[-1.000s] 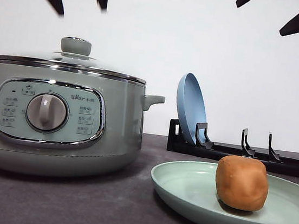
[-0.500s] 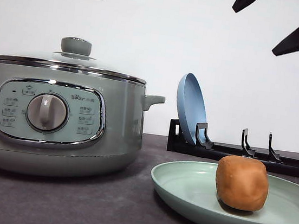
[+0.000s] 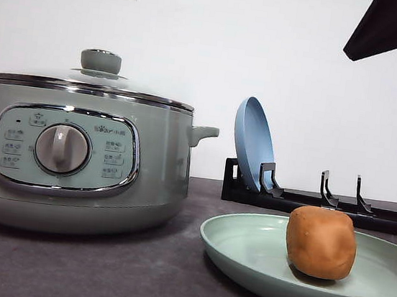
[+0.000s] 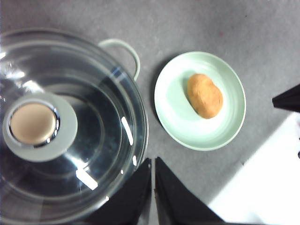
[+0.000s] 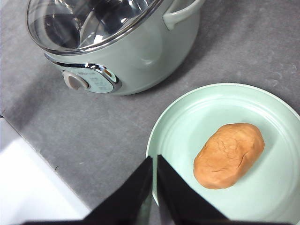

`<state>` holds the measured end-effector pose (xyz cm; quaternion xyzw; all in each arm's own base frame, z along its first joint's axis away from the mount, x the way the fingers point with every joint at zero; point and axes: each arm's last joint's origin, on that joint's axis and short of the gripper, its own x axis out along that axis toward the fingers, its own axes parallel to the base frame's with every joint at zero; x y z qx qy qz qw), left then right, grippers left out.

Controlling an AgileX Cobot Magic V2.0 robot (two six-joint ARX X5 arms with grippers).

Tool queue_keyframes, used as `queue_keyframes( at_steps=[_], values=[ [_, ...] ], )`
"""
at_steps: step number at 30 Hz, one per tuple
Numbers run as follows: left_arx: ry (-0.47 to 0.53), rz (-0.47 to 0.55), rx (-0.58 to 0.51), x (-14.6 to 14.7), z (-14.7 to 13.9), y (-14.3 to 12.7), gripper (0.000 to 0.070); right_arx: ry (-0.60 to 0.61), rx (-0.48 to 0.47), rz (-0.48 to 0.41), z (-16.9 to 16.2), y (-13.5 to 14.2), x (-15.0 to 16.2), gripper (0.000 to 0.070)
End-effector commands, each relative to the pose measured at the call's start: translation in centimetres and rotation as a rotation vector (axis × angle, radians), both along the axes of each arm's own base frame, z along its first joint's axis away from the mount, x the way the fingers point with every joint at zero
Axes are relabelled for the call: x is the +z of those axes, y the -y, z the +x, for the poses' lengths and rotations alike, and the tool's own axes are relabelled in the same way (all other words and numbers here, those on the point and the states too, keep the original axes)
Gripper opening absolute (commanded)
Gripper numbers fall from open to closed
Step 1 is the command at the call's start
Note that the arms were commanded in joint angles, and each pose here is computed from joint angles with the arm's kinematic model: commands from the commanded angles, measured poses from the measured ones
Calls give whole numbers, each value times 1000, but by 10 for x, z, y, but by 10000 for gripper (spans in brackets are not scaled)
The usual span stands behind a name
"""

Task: Transfer potato from steamer to green plate

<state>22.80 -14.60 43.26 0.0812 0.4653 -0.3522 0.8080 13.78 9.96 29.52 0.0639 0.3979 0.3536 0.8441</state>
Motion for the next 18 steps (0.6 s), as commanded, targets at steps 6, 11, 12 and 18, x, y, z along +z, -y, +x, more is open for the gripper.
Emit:
queue_keyframes(
  at_steps=[6,11,12,18],
  values=[
    [21,-12,-13,5,-1,2,2,22,11,6,0,-1,5,1],
    [21,-12,-13,5,-1,2,2,22,11,6,0,-1,5,1],
    [21,-12,-13,5,-1,2,2,22,11,6,0,-1,5,1],
    [53,1,-16,8,-3,-1,1,22,11,6,0,-1,5,1]
  ],
)
